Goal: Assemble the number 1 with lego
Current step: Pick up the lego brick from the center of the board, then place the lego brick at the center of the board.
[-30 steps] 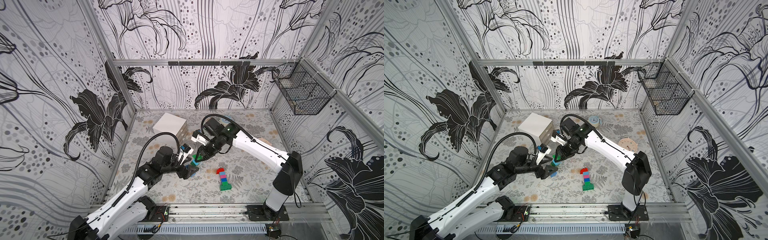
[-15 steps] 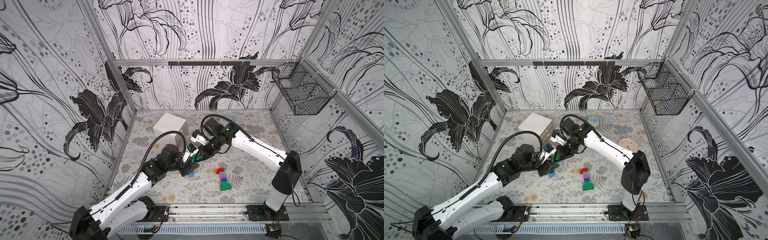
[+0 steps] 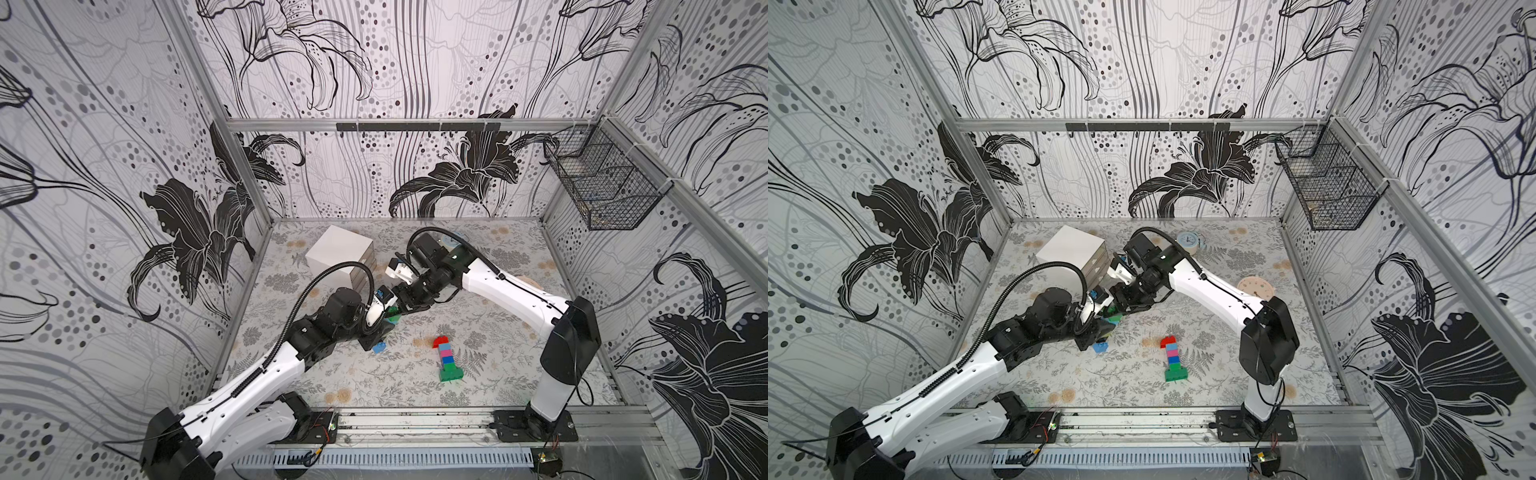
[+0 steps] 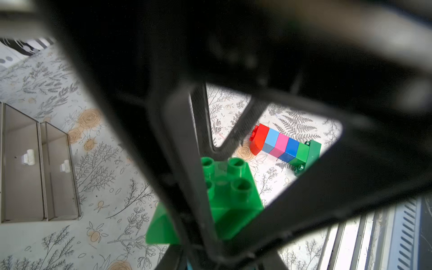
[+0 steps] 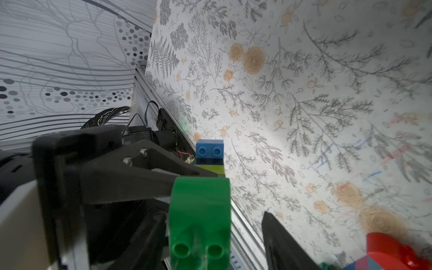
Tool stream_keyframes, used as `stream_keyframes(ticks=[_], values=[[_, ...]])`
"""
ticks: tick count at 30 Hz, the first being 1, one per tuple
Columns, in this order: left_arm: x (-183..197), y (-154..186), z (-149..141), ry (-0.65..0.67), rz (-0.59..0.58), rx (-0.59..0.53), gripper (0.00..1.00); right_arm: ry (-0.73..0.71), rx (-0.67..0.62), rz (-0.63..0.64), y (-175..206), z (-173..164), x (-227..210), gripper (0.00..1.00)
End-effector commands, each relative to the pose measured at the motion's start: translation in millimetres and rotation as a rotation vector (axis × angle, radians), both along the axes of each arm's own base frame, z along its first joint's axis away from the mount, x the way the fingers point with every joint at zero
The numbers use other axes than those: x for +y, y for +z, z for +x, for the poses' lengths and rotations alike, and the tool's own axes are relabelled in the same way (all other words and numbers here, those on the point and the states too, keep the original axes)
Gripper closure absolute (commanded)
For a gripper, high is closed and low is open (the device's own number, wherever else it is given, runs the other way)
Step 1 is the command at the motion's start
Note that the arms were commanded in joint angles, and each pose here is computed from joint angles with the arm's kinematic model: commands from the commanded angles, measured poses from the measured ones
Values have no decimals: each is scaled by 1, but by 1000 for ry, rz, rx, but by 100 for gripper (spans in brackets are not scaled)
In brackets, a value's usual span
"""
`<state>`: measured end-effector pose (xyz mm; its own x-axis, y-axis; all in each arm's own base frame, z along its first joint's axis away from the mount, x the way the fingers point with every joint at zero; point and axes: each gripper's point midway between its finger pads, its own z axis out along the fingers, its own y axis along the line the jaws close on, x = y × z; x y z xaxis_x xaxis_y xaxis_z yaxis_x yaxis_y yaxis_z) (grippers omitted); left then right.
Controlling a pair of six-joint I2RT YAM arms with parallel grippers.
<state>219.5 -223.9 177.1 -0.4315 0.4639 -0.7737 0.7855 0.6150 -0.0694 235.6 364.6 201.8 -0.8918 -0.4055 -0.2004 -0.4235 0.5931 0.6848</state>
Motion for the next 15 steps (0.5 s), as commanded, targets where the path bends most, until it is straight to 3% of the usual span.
stream_keyframes(ticks=[1, 4, 8, 11, 15], values=[[4, -5, 5, 81, 9, 57, 72, -152, -61, 24, 17, 28, -28, 18], [6, -24, 6, 187, -7, 184, 73, -347, -117, -98, 6, 50, -89, 18], [11, -60, 7, 373, 17, 392, 75, -506, -186, -268, -9, 49, -150, 18], [15, -85, 9, 508, 72, 537, 77, -591, -223, -348, -14, 40, -178, 19], [21, -112, 15, 679, 177, 662, 88, -674, -263, -387, -14, 29, -202, 19]])
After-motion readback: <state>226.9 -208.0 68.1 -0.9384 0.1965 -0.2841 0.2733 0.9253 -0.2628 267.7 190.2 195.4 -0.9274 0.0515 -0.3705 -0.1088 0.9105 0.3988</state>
